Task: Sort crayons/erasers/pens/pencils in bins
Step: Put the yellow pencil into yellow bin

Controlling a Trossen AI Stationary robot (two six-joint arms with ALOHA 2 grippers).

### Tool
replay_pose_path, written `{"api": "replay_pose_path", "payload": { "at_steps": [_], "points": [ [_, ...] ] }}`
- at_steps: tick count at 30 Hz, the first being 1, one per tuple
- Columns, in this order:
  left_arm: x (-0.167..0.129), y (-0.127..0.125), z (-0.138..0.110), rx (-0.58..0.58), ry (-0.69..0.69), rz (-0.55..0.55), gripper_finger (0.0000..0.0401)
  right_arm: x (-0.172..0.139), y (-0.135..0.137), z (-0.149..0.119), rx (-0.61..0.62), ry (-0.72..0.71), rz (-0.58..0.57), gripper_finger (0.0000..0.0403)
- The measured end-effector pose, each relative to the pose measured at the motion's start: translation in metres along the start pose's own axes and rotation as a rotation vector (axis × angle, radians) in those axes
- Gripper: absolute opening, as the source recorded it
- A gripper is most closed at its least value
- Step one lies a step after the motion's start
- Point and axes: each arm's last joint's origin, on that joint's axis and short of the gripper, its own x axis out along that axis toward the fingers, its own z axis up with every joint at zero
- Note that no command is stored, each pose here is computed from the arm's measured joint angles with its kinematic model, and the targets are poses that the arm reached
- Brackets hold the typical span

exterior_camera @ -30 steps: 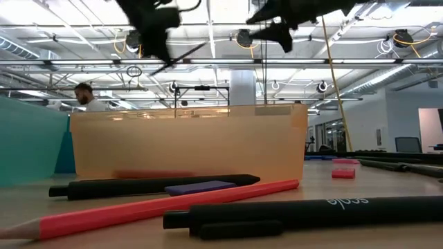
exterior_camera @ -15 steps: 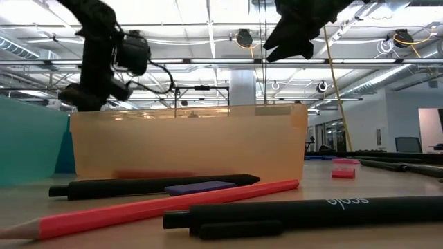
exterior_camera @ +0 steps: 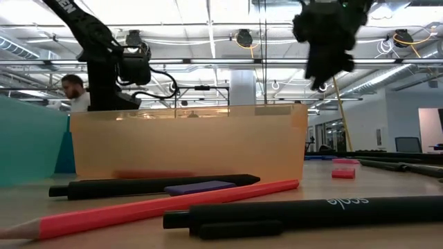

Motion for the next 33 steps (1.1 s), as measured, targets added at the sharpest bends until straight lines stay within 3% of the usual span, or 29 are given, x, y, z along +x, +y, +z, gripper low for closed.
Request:
{"api": "replay_pose_path", "payload": {
  "at_steps": [2, 6, 8, 13, 19, 27, 33],
  "points": [
    [-0.003, 0.003, 0.001, -0.012, 0.014, 0.025, 0.0176, 0.004, 0.000, -0.011, 0.137, 0.089, -0.064, 0.0198],
    [-0.015, 0.011, 0.003, -0.029, 0.042, 0.046, 0.0233, 0.009, -0.003, -0.035, 0.525, 0.294, -0.273, 0.0198],
    [-0.022, 0.015, 0.003, -0.056, 0.035, 0.048, 0.0252, 0.010, -0.002, -0.048, 0.612, 0.388, -0.379, 0.0198],
    [-0.041, 0.025, 0.003, -0.113, -0.049, 0.079, 0.0266, 0.016, 0.011, -0.067, 0.677, 0.426, -0.469, 0.0187],
    [-0.068, 0.034, -0.010, -0.193, -0.202, 0.083, 0.0245, 0.030, 0.016, -0.080, 0.691, 0.474, -0.536, 0.0158],
    [-0.104, 0.043, -0.037, -0.306, -0.418, 0.025, 0.0235, 0.063, 0.000, -0.104, 0.730, 0.510, -0.431, 0.0140],
    [-0.118, 0.044, -0.050, -0.362, -0.491, 0.039, 0.0234, 0.077, -0.013, -0.119, 0.791, 0.518, -0.406, 0.0139]
  ]
}}
